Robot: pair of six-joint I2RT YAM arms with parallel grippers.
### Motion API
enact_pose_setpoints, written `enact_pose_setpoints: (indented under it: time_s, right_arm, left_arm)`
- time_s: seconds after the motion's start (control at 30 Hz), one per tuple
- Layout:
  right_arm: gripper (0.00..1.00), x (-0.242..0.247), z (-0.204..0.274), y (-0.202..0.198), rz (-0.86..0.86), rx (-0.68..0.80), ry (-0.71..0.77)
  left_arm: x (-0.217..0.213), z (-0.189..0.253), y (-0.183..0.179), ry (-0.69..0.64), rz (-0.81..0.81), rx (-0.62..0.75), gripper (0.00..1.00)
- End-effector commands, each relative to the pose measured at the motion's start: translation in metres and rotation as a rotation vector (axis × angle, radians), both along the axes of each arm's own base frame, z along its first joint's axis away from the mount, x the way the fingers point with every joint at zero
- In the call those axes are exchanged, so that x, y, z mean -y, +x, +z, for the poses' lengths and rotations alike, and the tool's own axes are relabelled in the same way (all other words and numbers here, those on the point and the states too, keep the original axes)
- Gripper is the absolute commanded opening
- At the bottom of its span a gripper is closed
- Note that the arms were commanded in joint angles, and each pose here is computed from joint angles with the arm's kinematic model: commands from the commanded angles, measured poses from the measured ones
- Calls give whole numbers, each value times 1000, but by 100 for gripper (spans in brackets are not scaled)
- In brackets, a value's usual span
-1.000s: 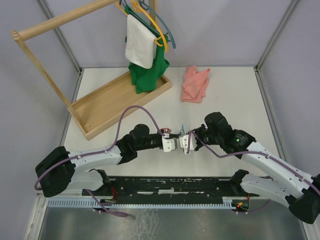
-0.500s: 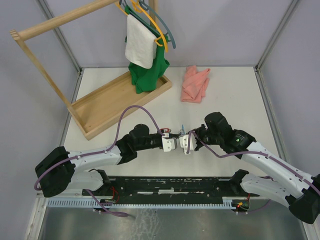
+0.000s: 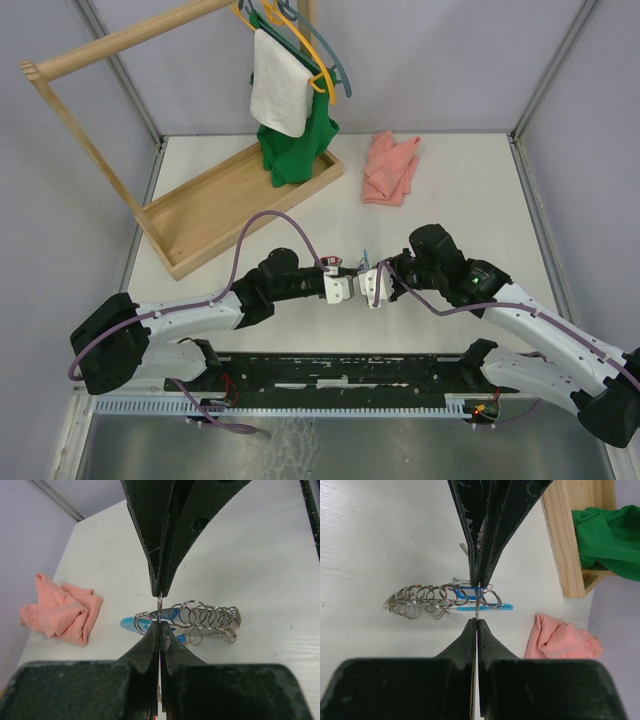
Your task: Put the keys on the keyring
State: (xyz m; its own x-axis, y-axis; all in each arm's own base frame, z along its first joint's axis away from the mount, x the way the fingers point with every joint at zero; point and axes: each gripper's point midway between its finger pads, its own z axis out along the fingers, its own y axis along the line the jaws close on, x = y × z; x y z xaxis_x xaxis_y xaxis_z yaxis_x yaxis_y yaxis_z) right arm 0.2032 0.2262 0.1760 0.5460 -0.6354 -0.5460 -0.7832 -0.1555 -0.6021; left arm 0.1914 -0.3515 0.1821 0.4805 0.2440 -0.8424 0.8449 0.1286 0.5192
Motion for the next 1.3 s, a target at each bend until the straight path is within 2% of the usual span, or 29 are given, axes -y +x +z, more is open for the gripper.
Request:
enact_pose_setpoints:
  time_s: [0.0, 1.27]
  right_arm:
    - [1, -5, 22, 7, -14, 45, 51]
    - [1, -16, 25, -1, 31, 3, 94]
  left_arm:
    - [8, 27, -4, -80, -29, 20, 3]
    - [14, 27, -10, -93, -75, 10, 3]
